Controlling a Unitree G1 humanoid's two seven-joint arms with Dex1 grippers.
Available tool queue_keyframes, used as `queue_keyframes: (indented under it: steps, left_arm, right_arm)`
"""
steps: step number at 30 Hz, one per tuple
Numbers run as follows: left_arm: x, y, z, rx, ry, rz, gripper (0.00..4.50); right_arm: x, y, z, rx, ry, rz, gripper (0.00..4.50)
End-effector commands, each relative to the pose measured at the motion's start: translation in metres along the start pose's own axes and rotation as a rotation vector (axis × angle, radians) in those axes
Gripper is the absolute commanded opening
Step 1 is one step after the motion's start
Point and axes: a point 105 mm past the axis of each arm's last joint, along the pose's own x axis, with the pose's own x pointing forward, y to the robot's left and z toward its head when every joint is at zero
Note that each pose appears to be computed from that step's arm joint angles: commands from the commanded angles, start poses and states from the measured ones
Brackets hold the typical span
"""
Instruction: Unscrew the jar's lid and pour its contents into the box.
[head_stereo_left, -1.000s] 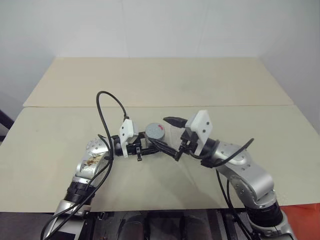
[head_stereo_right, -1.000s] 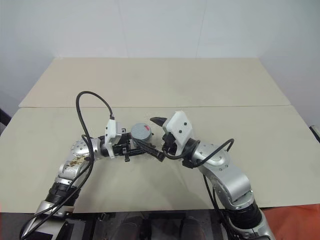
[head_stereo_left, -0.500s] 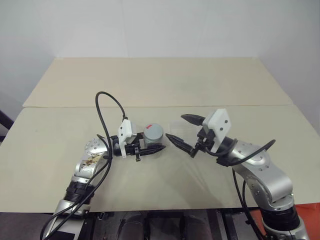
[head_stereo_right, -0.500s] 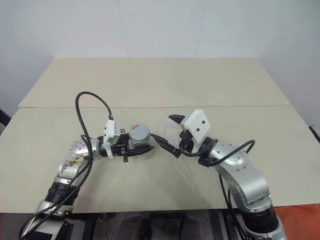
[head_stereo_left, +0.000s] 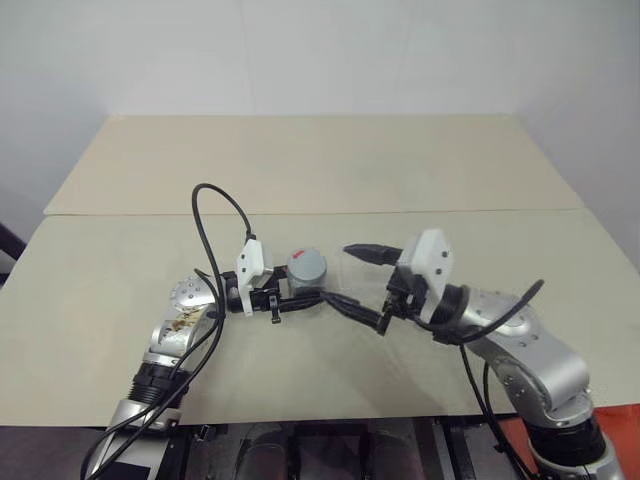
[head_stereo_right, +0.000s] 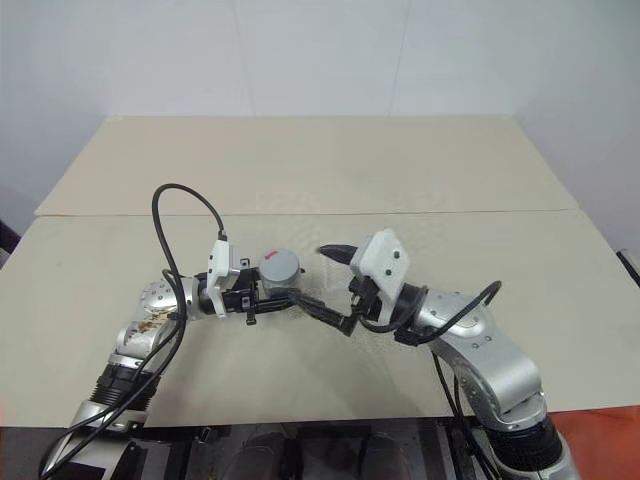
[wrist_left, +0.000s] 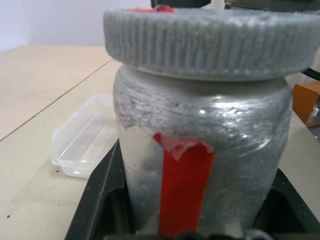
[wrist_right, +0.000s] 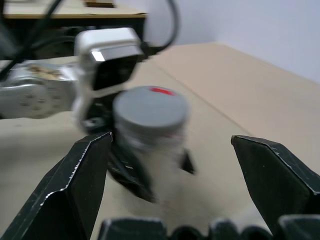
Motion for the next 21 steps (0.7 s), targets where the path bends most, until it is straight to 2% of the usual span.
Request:
queue_keyframes:
  steps: [1,10,21]
  left_arm:
    - [0.002,0.002,0.01,0.041,-0.023,-0.004,1.97]
    - [0.002,0.001,0.011,0.043,-0.027,-0.001,1.97]
    - [-0.002,-0.001,0.009,0.036,-0.023,0.003,1.97]
  right_arm:
    - [0.012,0.005,0.014,-0.022,-0.061,0.029,4.45]
    - [0.033,-0.011,0.012,-0.014,-0.082,-0.043,4.45]
    - [0.011,-0.019,0.001,-0.006,-0.039,-0.091,4.45]
